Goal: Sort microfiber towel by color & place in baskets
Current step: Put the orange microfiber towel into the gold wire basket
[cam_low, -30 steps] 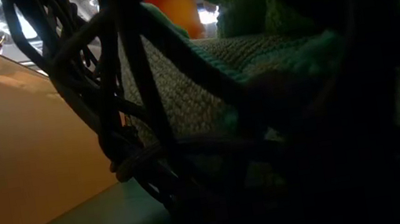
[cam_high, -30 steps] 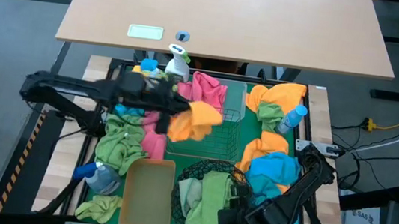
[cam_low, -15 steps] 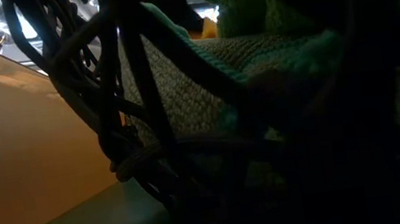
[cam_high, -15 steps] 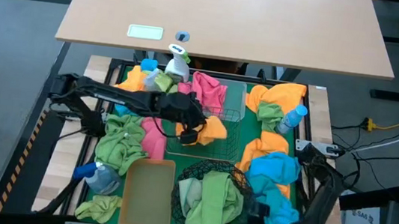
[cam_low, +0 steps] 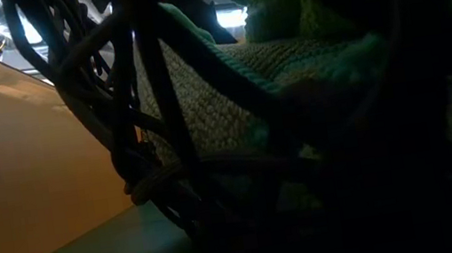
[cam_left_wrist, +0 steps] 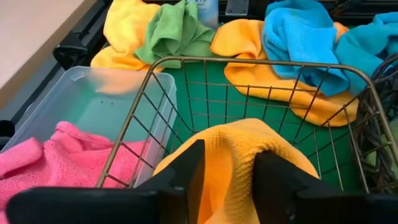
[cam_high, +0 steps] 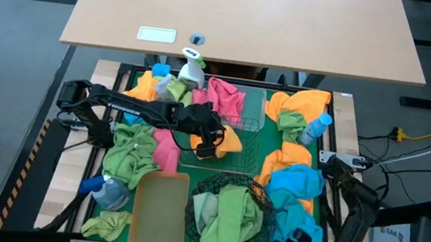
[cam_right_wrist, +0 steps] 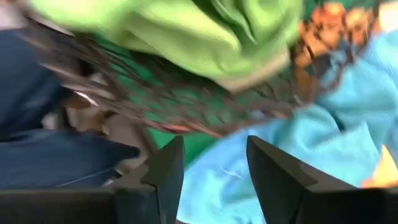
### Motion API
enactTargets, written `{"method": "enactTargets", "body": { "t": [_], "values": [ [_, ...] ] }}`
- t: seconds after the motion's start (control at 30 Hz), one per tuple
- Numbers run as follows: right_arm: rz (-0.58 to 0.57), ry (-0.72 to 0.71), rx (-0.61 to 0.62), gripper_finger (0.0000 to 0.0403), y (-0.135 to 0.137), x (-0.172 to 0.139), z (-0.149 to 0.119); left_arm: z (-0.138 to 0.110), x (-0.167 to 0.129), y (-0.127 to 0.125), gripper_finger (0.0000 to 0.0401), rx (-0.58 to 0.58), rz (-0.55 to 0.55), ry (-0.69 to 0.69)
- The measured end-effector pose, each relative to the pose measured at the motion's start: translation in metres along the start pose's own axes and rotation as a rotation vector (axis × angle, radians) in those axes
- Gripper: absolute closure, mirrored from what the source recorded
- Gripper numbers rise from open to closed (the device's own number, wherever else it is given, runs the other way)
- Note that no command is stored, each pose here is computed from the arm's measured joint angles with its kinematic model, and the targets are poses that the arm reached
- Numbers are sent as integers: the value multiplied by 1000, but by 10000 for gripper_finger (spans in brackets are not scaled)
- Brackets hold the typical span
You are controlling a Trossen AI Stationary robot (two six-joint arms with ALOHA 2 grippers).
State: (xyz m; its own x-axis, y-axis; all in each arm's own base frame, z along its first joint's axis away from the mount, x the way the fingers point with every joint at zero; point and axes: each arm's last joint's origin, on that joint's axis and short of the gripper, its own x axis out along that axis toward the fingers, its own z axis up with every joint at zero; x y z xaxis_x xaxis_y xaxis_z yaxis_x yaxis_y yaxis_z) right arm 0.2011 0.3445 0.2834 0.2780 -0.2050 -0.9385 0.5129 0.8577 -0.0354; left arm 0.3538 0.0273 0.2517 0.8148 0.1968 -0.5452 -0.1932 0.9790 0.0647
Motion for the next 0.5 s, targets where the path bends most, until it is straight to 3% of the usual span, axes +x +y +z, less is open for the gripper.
{"method": "enactTargets", "body": {
  "t": [0.2,0.5],
  "values": [
    [-174,179,82,231,-10,36,-18,0,0,0,269,0,0,0],
    [-316,199,94,231,-22,65,-30,0,0,0,266,1,0,0]
  ]
}}
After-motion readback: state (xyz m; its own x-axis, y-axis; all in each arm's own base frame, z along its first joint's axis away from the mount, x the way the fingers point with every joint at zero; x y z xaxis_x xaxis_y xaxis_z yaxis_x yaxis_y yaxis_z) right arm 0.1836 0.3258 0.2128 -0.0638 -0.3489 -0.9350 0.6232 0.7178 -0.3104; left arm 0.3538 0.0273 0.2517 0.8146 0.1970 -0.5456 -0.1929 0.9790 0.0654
